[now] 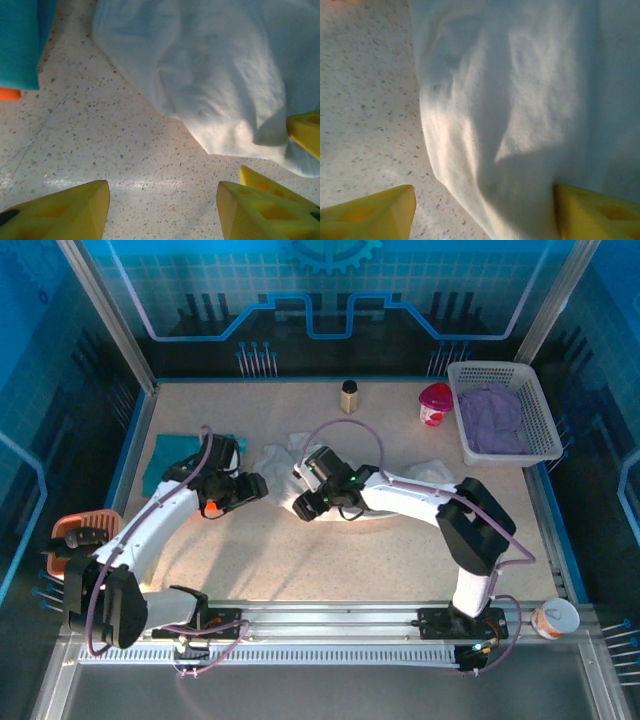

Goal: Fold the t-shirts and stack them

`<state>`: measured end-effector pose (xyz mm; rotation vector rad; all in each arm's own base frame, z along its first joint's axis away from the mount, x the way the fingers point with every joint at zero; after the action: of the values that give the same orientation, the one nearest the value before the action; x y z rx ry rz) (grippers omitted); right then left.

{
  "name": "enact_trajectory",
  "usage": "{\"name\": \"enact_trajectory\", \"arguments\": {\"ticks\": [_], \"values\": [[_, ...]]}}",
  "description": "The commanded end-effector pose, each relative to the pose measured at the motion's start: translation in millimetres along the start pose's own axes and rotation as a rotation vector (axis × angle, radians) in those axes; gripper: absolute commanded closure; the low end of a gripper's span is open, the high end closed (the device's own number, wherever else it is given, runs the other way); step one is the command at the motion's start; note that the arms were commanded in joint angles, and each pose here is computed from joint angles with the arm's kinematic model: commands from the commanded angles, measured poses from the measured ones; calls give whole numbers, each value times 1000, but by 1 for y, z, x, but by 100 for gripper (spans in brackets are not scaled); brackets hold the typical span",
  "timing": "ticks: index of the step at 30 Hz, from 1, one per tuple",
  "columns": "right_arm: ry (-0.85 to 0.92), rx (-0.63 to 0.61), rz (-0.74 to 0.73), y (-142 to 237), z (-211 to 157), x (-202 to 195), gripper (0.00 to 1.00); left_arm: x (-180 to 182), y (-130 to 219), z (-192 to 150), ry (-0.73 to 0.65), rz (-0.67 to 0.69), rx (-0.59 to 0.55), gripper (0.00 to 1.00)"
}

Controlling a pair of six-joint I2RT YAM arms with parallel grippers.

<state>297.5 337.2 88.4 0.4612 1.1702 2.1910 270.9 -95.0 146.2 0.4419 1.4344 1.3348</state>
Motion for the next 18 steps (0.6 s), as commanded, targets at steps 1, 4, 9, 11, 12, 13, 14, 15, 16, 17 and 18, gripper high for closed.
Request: {"name": "enact_trajectory", "arguments": {"ticks": [1,4,9,11,12,13,14,15,16,17,18], "values": [[8,44,-121,-11,-5,-11,40,13,1,-15,5,15,36,40],[5,26,-168,-7,0,-17,66,17,-8,-23,27,0,66,41],[-142,-48,-78,23,24,-29,96,19,-20,-27,40,-10,90,41],[-248,-118,26,45,37,-42,100,15,-21,-24,35,-23,86,41],[-295,-149,77,53,41,-48,100,13,-21,-22,33,-29,84,41],[-351,-172,116,61,44,-59,99,11,-22,-20,33,-38,81,41],[-406,-182,138,65,45,-72,99,7,-22,-18,33,-50,80,41],[-445,-186,148,68,44,-83,99,3,-23,-16,32,-61,81,41],[-496,-189,152,69,41,-96,99,-1,-24,-14,32,-73,85,42],[-559,-185,154,68,36,-112,99,-5,-26,-12,31,-84,89,43],[-617,-184,162,67,32,-124,99,-8,-27,-11,28,-90,92,43]]}}
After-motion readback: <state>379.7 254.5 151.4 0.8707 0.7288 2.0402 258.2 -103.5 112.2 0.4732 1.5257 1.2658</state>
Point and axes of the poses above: each hand's point on the last joint's axis, 136 mm out from that joint toward the fingers, its own y axis back along the fingers, its own x axis along the line the jaws close on, z = x × y, the point moved 2 cm from there along y, back along the fingers, and after that the axes turned 6 degrees about y, right-handed, at the moved point
